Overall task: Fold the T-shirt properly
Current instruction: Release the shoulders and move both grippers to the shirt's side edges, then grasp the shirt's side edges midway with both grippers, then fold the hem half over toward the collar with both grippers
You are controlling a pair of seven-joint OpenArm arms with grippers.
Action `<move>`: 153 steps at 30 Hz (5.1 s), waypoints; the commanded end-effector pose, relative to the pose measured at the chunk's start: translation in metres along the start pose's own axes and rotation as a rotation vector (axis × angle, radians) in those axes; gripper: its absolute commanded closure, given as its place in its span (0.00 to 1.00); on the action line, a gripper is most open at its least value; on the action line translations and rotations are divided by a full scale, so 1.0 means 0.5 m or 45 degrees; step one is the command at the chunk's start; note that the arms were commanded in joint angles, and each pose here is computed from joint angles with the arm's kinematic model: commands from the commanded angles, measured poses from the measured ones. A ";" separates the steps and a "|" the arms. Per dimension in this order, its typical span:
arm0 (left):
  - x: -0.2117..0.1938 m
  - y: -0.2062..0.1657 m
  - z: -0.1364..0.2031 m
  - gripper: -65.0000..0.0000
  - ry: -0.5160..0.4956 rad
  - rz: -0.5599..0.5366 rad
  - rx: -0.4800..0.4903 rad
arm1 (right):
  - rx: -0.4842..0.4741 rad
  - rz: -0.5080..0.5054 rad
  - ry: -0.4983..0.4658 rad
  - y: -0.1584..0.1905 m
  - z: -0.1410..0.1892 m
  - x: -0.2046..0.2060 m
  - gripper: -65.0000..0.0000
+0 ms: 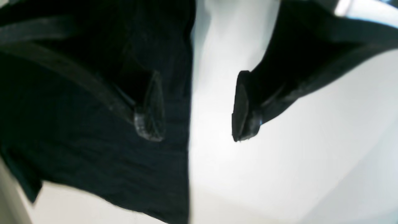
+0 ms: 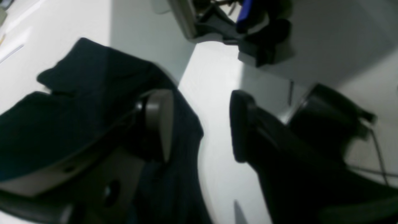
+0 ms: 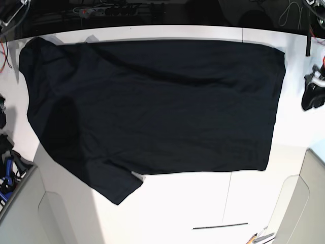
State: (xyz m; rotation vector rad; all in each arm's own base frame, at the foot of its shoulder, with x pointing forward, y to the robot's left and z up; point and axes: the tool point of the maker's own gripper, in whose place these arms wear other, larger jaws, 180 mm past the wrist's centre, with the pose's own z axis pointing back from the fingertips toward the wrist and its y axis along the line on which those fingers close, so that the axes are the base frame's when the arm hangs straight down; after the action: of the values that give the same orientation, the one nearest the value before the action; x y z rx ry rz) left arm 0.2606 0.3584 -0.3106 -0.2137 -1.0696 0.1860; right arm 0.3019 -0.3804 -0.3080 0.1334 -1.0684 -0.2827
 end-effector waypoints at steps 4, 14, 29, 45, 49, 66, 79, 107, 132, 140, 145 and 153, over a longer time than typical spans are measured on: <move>0.043 -0.014 -0.071 0.42 -0.028 -0.088 0.005 | 0.020 -0.004 -0.069 -0.004 -0.070 0.063 0.55; 0.075 -0.005 -0.223 0.42 0.040 0.006 -0.002 | -0.004 -0.048 -0.009 0.008 -0.220 0.054 0.55; -0.005 -0.006 -0.307 0.42 0.178 0.180 -0.008 | -0.134 -0.128 0.146 -0.032 -0.266 -0.067 0.55; -0.020 -0.081 -0.345 0.42 0.185 0.163 -0.097 | 0.080 -0.189 0.141 0.075 -0.293 -0.098 0.55; -0.004 -0.085 -0.350 0.42 0.166 0.159 -0.102 | 0.124 -0.156 0.182 0.112 -0.303 -0.119 0.55; 0.028 -0.067 -0.369 0.68 0.142 0.155 0.018 | 0.225 -0.047 0.305 0.182 -0.314 -0.164 0.74; 0.085 -0.110 -0.370 1.00 0.161 0.061 -0.127 | 0.264 0.120 0.335 0.212 -0.299 -0.092 1.00; 0.003 -0.076 -0.174 1.00 0.431 -0.175 -0.228 | 0.269 0.205 0.385 0.147 -0.098 -0.127 1.00; -0.021 -0.088 -0.165 1.00 0.429 -0.137 -0.280 | 0.263 0.083 0.033 0.226 -0.203 -0.009 0.50; -0.022 -0.088 -0.164 1.00 0.430 -0.136 -0.281 | 0.298 0.258 0.221 0.283 -0.304 -0.109 0.50; -0.017 -0.093 -0.165 1.00 0.415 -0.122 -0.295 | 0.407 0.351 0.340 0.356 -0.308 -0.177 0.50; -0.022 -0.102 -0.168 1.00 0.412 -0.105 -0.311 | 0.539 0.382 0.410 0.458 -0.303 -0.235 0.51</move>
State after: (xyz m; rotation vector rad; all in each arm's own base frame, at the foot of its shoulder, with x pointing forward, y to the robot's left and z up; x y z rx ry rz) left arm 0.3206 0.2941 -0.3650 -0.4095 -0.7139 -0.0334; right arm 0.4180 -0.1290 -0.4255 0.3994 -0.8206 0.2144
